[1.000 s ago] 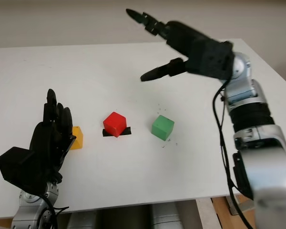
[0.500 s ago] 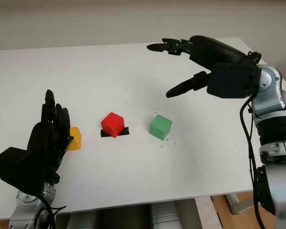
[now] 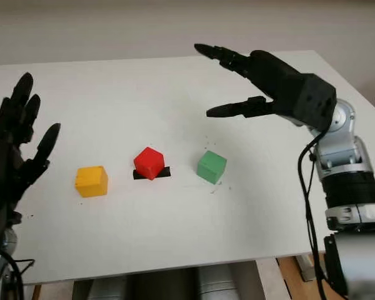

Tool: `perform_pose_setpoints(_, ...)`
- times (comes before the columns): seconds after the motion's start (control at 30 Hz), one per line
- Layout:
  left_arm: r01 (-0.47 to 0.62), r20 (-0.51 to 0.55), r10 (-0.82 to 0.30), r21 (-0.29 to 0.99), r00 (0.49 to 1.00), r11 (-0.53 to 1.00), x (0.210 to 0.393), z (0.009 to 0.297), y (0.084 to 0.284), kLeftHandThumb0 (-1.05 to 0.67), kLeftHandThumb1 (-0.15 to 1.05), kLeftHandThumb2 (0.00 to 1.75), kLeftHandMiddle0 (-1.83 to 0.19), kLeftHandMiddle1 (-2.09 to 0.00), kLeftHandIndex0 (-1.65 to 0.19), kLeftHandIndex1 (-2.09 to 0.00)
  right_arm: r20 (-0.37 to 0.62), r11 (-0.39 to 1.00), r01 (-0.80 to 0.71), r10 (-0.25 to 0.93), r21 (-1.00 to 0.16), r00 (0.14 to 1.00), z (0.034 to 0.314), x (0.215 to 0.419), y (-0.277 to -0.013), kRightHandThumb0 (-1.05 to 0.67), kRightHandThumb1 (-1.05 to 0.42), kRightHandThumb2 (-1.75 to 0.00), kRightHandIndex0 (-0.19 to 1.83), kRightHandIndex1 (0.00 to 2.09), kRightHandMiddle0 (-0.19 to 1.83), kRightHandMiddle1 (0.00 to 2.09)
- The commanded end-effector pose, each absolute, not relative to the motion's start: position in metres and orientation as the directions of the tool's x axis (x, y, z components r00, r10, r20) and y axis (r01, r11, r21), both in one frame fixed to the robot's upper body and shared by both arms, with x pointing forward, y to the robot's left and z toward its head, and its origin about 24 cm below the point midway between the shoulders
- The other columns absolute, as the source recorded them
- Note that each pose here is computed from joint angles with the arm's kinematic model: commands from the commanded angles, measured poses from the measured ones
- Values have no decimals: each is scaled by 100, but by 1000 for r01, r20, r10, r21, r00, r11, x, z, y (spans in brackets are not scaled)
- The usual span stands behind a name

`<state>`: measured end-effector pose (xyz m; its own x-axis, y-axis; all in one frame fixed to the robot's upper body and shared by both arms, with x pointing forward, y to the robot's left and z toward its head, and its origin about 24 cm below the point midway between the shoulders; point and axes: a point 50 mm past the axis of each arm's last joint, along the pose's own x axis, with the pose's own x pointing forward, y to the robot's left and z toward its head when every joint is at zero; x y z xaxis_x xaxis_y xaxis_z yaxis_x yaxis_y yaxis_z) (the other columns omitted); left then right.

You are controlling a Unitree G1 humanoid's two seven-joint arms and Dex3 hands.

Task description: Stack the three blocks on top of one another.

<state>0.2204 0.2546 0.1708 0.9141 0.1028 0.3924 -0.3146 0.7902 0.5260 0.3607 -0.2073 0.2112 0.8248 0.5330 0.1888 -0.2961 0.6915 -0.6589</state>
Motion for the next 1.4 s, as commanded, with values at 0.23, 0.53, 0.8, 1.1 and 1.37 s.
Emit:
perform_pose_setpoints(0.23, -164, 215, -24, 807, 976, 568, 220, 192, 272, -79, 90, 4, -25, -5, -34, -14, 210, 774, -270, 457, -573, 864, 198, 366, -204, -86, -105, -44, -18, 1, -14, 4)
perform_pose_setpoints(0.53, -24, 71, -99, 909, 993, 415, 233, 186, 269, -83, 87, 5, -25, -5, -34, -8, 249, 862, -330, 441, -386, 862, 188, 368, -195, -77, -105, -60, -19, 0, -19, 0)
perform_pose_setpoints(0.8, 72, -32, -129, 945, 991, 320, 241, 167, 261, -80, 85, 6, -21, -4, -27, -4, 228, 897, -345, 410, -276, 883, 181, 369, -187, -72, -105, -72, -19, 0, -19, 0)
perform_pose_setpoints(1.1, 147, -121, -119, 958, 985, 247, 241, 145, 253, -79, 89, 6, -12, -3, -17, -2, 230, 903, -344, 403, -256, 886, 181, 368, -182, -70, -105, -72, -19, 0, -19, 0)
perform_pose_setpoints(1.37, 128, -111, -105, 978, 988, 168, 245, 137, 251, -80, 87, 5, -11, -5, -20, -5, 226, 903, -338, 399, -265, 888, 182, 366, -186, -69, -105, -70, -19, 0, -19, 0)
